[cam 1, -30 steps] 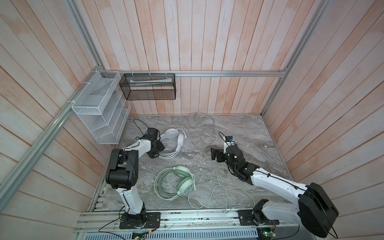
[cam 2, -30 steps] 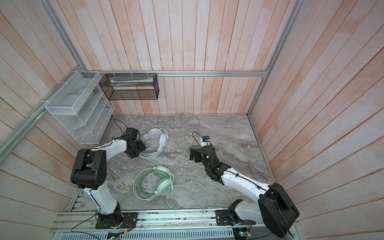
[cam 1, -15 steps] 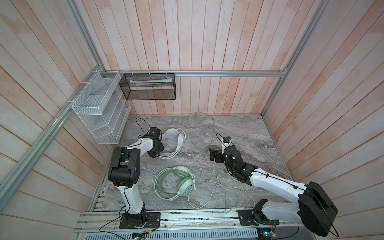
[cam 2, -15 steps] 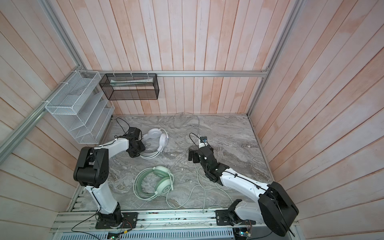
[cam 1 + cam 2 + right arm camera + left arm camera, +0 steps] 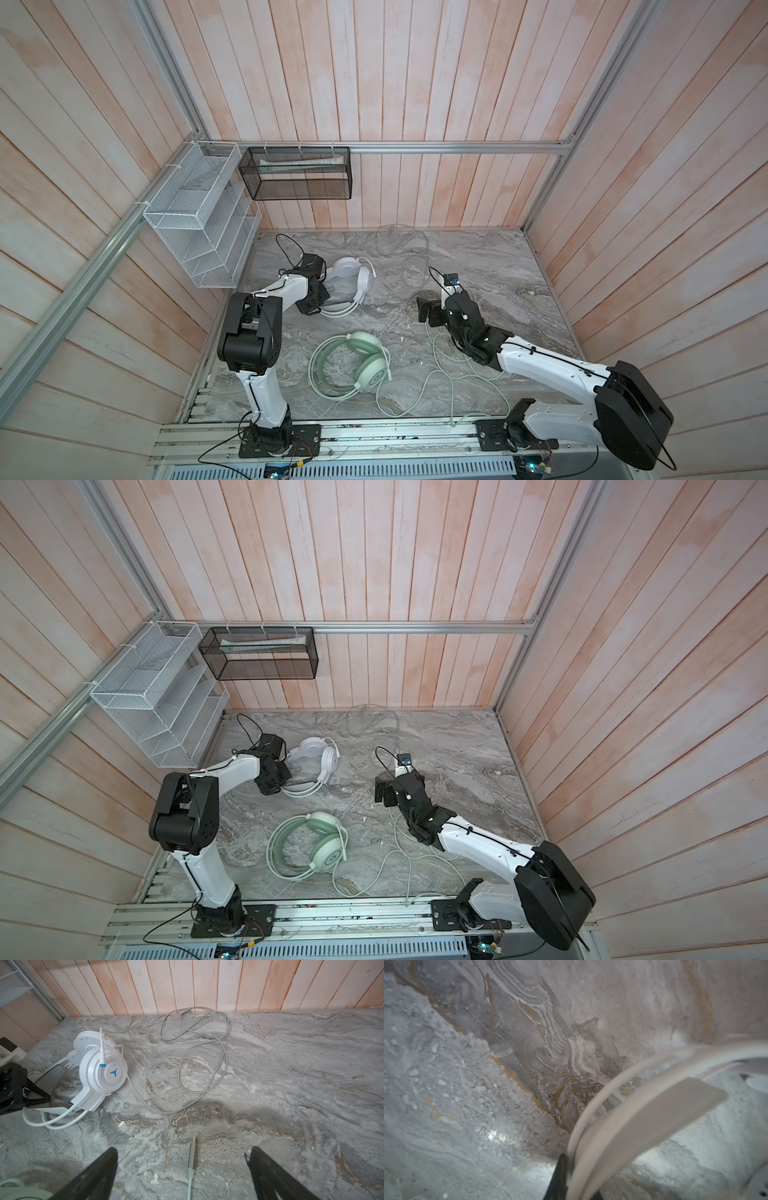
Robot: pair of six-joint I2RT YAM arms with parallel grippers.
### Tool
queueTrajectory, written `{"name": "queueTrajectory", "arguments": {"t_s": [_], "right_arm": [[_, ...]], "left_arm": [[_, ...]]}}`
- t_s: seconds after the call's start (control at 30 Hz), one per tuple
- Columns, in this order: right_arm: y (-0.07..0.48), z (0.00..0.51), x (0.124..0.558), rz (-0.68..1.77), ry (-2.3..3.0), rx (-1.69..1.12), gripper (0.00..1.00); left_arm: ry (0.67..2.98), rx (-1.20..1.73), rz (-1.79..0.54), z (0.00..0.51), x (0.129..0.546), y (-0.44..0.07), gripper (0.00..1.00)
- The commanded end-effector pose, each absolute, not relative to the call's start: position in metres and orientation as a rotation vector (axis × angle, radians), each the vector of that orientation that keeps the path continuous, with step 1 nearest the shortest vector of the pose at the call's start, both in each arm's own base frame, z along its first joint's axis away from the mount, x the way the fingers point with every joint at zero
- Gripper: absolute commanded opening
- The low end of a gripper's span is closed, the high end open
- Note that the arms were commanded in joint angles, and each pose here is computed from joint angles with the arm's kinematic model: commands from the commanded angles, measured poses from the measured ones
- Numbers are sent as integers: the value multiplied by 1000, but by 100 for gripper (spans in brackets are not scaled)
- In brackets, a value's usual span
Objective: Wrap the headphones
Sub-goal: 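Grasp the white headband with the left gripper and lift it upright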
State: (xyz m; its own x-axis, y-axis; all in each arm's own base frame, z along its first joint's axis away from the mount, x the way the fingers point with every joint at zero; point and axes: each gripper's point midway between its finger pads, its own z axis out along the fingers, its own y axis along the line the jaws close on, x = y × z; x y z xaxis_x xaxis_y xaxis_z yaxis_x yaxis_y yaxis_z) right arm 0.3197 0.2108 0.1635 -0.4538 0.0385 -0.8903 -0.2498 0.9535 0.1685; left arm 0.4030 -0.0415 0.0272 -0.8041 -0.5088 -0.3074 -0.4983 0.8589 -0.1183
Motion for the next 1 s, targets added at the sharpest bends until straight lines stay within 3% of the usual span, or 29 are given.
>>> {"name": "queueTrajectory", "arguments": {"t_s": [0.0,0.23,0.5,0.7,0.97], "right_arm": [[218,176,319,377,1967,-167,99],[231,187,307,509,1882,-233,99],[248,226,285,675,1713,-369,100],[273,257,263,768,1587,-586,78],[277,286,266,725,1484,-634,79]], "left_arm": [[2694,-714,24,40,409,-33,1],[2574,-617,0,104,424,-25,0],[2361,-533,-188,203,402,-35,0],[2259,-453,-335,261,373,-49,0],[2243,-367,-418,308,339,-58,0]]}}
